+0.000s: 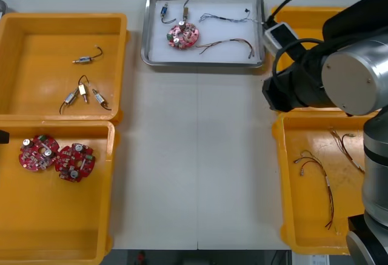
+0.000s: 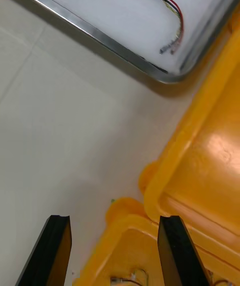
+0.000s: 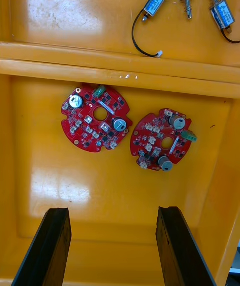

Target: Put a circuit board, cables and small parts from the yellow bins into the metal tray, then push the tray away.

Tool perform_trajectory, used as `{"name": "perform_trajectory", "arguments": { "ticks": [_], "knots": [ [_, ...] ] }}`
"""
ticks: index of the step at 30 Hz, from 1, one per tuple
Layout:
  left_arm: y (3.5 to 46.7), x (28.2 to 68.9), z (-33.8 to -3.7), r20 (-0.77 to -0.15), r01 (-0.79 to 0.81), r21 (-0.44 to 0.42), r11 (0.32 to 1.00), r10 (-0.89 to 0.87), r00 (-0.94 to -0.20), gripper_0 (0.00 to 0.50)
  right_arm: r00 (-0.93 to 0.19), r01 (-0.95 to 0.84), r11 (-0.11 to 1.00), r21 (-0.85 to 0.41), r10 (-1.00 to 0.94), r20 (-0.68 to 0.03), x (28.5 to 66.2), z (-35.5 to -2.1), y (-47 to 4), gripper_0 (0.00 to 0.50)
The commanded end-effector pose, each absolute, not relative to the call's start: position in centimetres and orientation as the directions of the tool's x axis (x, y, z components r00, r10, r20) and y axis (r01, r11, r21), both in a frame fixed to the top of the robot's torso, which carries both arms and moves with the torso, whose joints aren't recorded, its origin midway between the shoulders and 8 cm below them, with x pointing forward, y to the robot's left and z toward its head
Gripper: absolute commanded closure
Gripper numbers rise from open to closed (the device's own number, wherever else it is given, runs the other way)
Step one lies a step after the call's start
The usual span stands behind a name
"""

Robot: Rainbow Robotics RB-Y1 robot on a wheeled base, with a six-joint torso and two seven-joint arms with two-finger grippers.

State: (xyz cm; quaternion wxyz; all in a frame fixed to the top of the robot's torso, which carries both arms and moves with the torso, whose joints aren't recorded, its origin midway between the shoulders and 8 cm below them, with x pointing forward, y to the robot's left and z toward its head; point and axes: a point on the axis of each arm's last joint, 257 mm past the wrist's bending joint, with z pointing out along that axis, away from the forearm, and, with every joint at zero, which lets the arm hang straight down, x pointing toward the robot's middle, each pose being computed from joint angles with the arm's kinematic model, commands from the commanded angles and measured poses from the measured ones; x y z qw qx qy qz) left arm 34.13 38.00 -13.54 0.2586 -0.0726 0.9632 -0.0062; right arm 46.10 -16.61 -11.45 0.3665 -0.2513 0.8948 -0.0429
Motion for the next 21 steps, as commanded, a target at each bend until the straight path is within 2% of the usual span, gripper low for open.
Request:
{"name": "perform_trajectory", "arguments": {
  "ticks": [1, 11, 21],
  "knots": [
    [39.1, 33.6, -13.1, -0.498, -0.073, 0.048, 0.996, -0.039, -0.866, 0.000, -0.645, -0.284, 0.927, -0.244, -0.374, -0.666, 45.3, -10.7, -22.2, 0.000],
    [39.1, 33.6, -13.1, -0.498, -0.073, 0.048, 0.996, -0.039, -0.866, 0.000, -0.713, -0.155, 0.975, -0.157, -0.220, -0.665, 43.4, -11.8, -29.2, 0.000],
    [39.1, 33.6, -13.1, -0.498, -0.073, 0.048, 0.996, -0.039, -0.866, 0.000, -0.776, -0.057, 0.991, -0.118, -0.118, -0.619, 40.3, -14.0, -34.9, 0.000]
  ]
}}
